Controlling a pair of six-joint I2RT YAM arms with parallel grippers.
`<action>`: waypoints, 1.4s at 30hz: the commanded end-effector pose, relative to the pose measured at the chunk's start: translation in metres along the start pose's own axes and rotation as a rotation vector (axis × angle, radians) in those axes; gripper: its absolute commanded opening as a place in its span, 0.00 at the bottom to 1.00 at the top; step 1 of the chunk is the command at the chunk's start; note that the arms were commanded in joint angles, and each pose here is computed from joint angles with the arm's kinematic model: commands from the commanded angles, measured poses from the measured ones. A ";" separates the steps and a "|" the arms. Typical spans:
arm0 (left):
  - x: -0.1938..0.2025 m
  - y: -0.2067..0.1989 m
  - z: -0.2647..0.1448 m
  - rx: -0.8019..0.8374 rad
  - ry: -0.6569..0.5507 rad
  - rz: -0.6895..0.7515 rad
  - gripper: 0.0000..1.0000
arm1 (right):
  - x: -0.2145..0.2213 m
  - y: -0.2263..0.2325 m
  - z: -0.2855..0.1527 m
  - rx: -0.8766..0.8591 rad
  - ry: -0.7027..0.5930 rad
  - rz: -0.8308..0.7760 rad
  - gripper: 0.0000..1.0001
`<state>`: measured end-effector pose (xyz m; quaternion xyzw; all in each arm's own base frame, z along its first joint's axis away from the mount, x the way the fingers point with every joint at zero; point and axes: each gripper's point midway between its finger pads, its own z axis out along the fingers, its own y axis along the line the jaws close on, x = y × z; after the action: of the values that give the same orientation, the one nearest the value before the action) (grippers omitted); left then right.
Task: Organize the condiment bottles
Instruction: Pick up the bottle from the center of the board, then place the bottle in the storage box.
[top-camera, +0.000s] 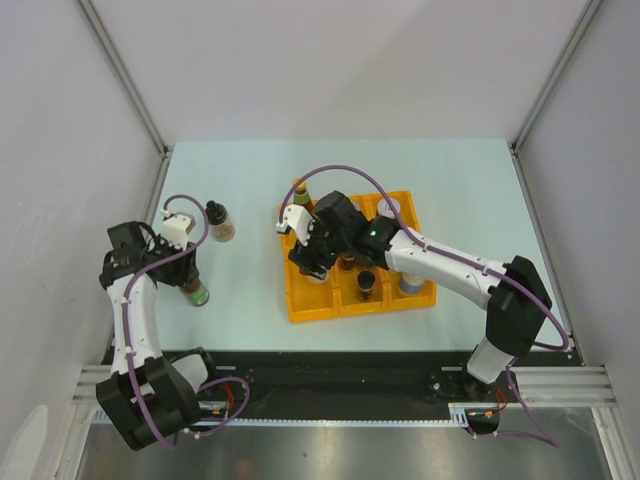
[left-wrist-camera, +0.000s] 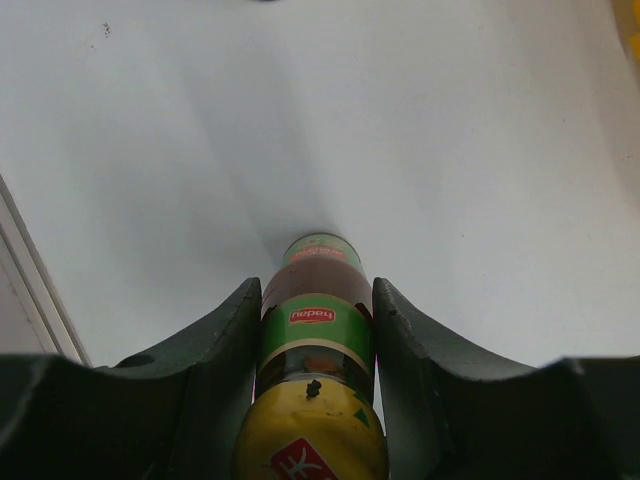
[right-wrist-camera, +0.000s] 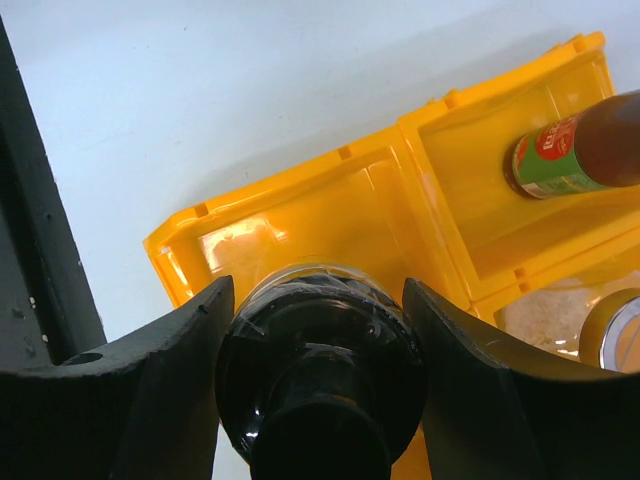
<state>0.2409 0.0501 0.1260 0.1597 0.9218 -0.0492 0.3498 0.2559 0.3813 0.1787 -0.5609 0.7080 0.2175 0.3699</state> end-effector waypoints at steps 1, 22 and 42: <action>-0.004 -0.003 -0.001 0.024 -0.024 0.014 0.20 | -0.043 -0.013 -0.004 0.048 -0.142 -0.021 0.00; -0.053 -0.007 -0.015 0.118 -0.128 0.022 0.00 | 0.002 -0.059 0.066 0.122 -0.086 0.086 0.00; -0.121 -0.049 -0.041 0.238 -0.257 0.154 0.01 | 0.043 -0.050 0.083 0.059 0.015 0.097 0.23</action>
<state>0.2701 0.0029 0.1897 0.2291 0.8853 -0.1296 0.3834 0.3070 0.3952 0.1027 -0.5192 0.7499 0.2113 0.3512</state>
